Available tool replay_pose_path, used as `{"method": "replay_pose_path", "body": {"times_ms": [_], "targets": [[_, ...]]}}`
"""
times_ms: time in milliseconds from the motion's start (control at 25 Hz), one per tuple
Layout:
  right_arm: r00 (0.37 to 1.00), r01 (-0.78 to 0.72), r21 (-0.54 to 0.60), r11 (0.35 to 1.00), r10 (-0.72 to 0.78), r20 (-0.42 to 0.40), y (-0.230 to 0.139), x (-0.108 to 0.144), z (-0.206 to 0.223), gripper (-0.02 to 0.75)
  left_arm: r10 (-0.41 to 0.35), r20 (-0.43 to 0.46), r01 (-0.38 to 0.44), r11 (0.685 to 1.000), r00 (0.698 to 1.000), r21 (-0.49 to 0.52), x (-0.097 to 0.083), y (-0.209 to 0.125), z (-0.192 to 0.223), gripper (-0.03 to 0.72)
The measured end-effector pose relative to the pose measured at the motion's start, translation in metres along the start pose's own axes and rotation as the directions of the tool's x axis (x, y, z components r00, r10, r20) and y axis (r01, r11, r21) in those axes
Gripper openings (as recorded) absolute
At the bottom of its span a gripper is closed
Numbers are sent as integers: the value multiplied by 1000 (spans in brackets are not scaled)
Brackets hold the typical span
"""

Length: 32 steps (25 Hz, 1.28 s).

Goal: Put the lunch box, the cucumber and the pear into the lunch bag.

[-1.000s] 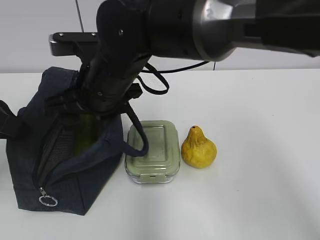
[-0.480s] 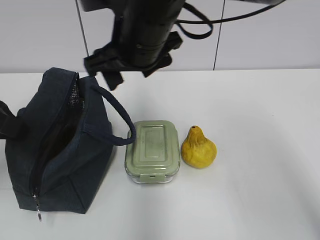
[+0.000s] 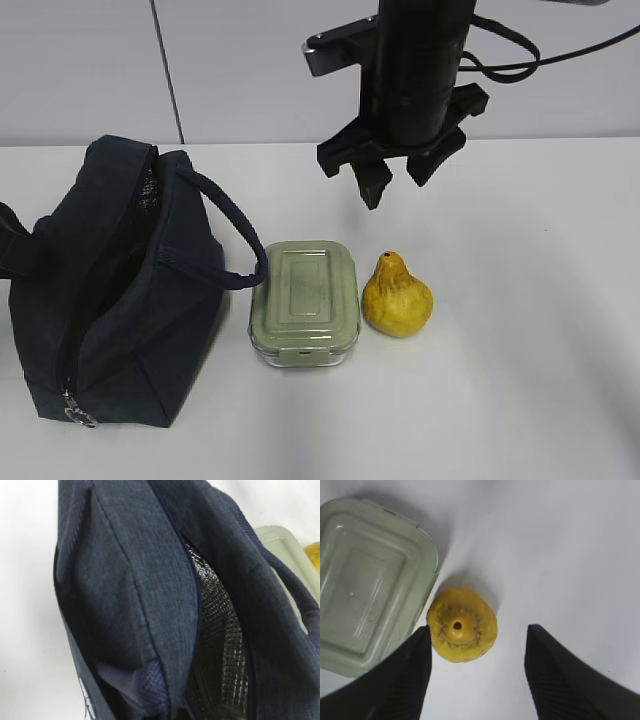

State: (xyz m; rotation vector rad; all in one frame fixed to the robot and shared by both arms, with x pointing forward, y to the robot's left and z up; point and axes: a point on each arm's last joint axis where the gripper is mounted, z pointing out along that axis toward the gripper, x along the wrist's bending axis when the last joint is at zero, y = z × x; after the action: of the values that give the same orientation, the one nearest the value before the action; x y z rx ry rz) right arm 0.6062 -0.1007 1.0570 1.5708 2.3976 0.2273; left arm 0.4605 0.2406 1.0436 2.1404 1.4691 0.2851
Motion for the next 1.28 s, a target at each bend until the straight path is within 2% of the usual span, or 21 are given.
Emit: {"method": "replay_pose_path", "body": {"times_ms": [480,1000,1120,1160,1200,1280], "targets": [[998,55,144,988,-50,-38,0,13,61,453,6,-4,-6,1000,1000,5,0,0,0,1],[997,68,198,978,-62,-35,-2,16,86,444,8,-6,-8,1000,1000,6,1,-1,0,1],[996,83,201,976,-76,-40,-3,17,87,373,8,-6,-8,1000,1000,6,1,-1,0,1],[996,87,201,976,-80,-41,-3,17,87,215,8,-6,-8,1000,1000,6,1,-1,0,1],[995,95,201,975,-88,-42,-3,17,88,159,8,-6,-8,1000,1000,6,1,-1,0,1],[995,98,202,974,-91,-44,-3,17,88,136,8,-6,-8,1000,1000,6,1,-1,0,1]]}}
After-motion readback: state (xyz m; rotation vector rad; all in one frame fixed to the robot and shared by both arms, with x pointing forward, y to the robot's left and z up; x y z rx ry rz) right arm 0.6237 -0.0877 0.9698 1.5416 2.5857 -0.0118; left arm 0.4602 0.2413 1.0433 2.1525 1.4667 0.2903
